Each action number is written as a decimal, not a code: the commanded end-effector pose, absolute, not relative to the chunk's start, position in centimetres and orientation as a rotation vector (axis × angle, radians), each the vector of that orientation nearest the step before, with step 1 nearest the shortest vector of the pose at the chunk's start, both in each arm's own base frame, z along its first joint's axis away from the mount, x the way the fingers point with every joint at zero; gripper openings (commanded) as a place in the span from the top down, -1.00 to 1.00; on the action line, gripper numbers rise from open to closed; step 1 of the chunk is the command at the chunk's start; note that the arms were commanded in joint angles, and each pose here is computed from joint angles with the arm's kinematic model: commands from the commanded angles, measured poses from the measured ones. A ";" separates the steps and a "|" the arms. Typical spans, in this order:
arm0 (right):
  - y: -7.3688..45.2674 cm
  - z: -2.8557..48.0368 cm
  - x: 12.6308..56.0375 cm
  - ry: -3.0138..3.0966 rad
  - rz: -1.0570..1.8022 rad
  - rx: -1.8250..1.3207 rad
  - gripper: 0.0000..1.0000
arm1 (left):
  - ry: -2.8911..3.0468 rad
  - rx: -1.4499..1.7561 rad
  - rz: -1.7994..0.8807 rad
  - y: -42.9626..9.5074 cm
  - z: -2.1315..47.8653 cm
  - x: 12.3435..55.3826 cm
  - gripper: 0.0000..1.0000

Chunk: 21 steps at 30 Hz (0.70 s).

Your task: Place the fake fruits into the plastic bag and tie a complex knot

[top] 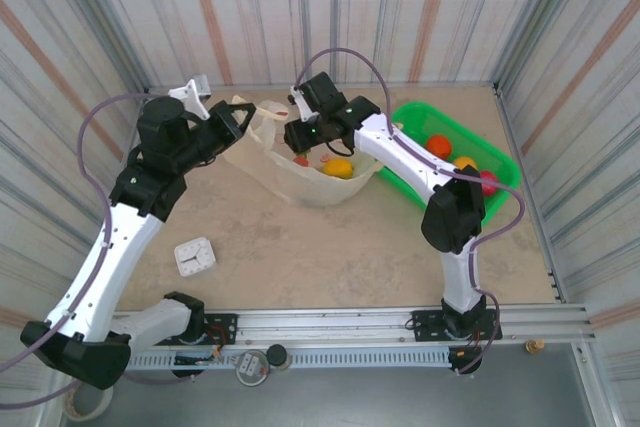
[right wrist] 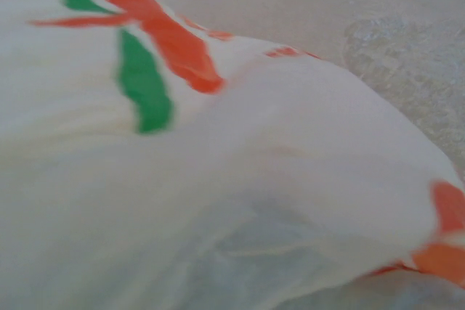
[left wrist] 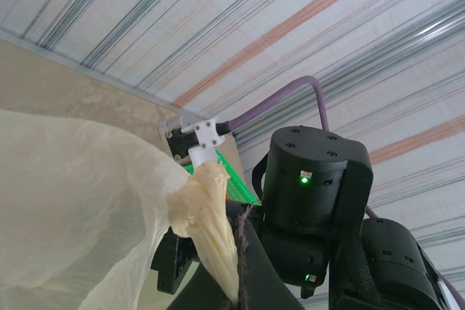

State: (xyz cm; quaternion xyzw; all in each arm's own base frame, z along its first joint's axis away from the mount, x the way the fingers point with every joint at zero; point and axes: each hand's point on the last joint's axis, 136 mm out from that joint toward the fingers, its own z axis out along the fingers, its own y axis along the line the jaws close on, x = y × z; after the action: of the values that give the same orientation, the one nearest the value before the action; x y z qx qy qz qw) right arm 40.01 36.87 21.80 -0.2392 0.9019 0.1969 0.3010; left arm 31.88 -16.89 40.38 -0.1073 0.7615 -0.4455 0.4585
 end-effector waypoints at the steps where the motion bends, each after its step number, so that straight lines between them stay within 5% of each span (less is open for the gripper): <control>1: 36.9 23.4 38.8 2.383 0.551 -0.651 -0.40 | 1.867 -0.259 -1.062 -16.6 40.5 31.8 1.00; 12: 31.9 30.2 34.8 2.282 0.641 -0.626 -0.09 | 1.891 -0.251 -1.013 -17.8 39.4 32.4 1.00; 21: 25.9 38.1 31.7 2.088 0.907 -0.453 -0.09 | 1.900 -0.261 -0.918 -17.8 39.4 32.2 1.00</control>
State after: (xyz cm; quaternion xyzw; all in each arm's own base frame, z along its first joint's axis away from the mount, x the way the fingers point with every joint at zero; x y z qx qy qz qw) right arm 32.83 27.04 35.95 -0.2011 0.8444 0.3052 0.3916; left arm 32.00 -18.54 38.44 -0.1050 0.7837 -0.4016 0.4620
